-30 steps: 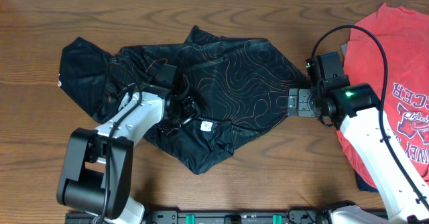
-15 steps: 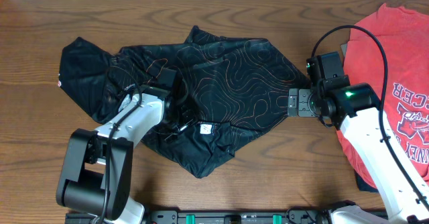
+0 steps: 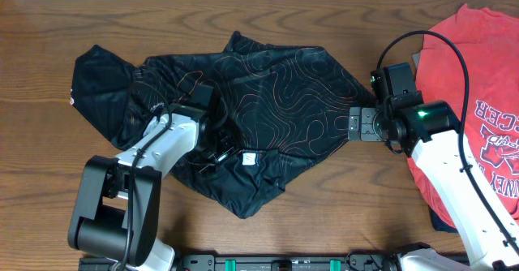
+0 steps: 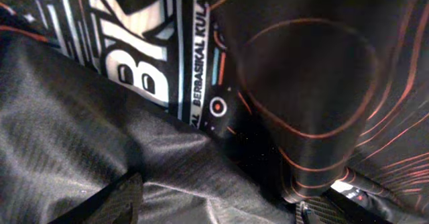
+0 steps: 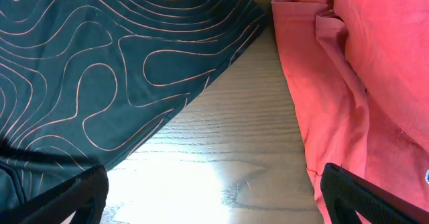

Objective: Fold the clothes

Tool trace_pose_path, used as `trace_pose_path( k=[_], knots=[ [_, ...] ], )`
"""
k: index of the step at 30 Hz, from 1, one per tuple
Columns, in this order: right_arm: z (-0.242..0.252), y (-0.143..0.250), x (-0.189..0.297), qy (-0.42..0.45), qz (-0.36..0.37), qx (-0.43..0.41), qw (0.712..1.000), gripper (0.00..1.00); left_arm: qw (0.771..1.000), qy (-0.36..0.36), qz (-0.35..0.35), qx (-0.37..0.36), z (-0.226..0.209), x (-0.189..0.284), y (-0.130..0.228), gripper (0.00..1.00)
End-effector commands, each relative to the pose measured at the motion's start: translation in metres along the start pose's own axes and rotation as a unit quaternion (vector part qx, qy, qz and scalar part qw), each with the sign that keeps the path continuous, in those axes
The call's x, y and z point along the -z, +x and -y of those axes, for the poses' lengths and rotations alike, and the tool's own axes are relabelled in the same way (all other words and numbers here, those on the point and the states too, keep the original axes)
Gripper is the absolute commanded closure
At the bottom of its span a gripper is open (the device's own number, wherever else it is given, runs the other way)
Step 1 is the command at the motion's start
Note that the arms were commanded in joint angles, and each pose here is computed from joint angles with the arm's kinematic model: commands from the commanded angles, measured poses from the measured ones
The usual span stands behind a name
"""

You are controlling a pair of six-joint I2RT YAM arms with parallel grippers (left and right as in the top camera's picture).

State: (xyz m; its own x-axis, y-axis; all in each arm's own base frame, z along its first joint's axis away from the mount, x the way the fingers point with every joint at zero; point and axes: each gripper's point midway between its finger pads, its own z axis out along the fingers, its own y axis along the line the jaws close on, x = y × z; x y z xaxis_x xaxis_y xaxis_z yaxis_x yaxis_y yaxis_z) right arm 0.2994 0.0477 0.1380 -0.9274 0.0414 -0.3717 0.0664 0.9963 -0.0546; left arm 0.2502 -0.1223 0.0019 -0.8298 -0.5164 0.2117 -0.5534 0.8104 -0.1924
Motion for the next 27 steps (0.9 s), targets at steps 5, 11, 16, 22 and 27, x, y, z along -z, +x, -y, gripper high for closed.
trace_pose_path(
  k=[5,11,16,22,27],
  knots=[
    [0.003,-0.003,0.002,0.002,0.005,-0.012,1.0,0.01,1.0,-0.015,-0.027,0.007,-0.01,-0.006,0.013,0.3],
    [0.003,-0.003,0.002,0.002,0.005,-0.011,1.0,0.01,1.0,-0.013,-0.025,0.0,-0.009,-0.005,0.012,0.36],
    [0.003,-0.003,0.002,0.002,0.005,-0.012,1.0,0.01,1.0,-0.015,-0.027,0.001,-0.01,-0.003,0.014,0.48],
    [0.003,-0.003,0.002,0.002,0.005,-0.012,1.0,0.01,0.999,-0.028,-0.039,0.0,-0.016,-0.003,0.021,0.48],
    [0.003,-0.004,0.002,0.001,0.008,-0.012,1.0,0.01,0.998,-0.016,-0.053,-0.021,-0.012,-0.002,0.027,0.48]
  ],
)
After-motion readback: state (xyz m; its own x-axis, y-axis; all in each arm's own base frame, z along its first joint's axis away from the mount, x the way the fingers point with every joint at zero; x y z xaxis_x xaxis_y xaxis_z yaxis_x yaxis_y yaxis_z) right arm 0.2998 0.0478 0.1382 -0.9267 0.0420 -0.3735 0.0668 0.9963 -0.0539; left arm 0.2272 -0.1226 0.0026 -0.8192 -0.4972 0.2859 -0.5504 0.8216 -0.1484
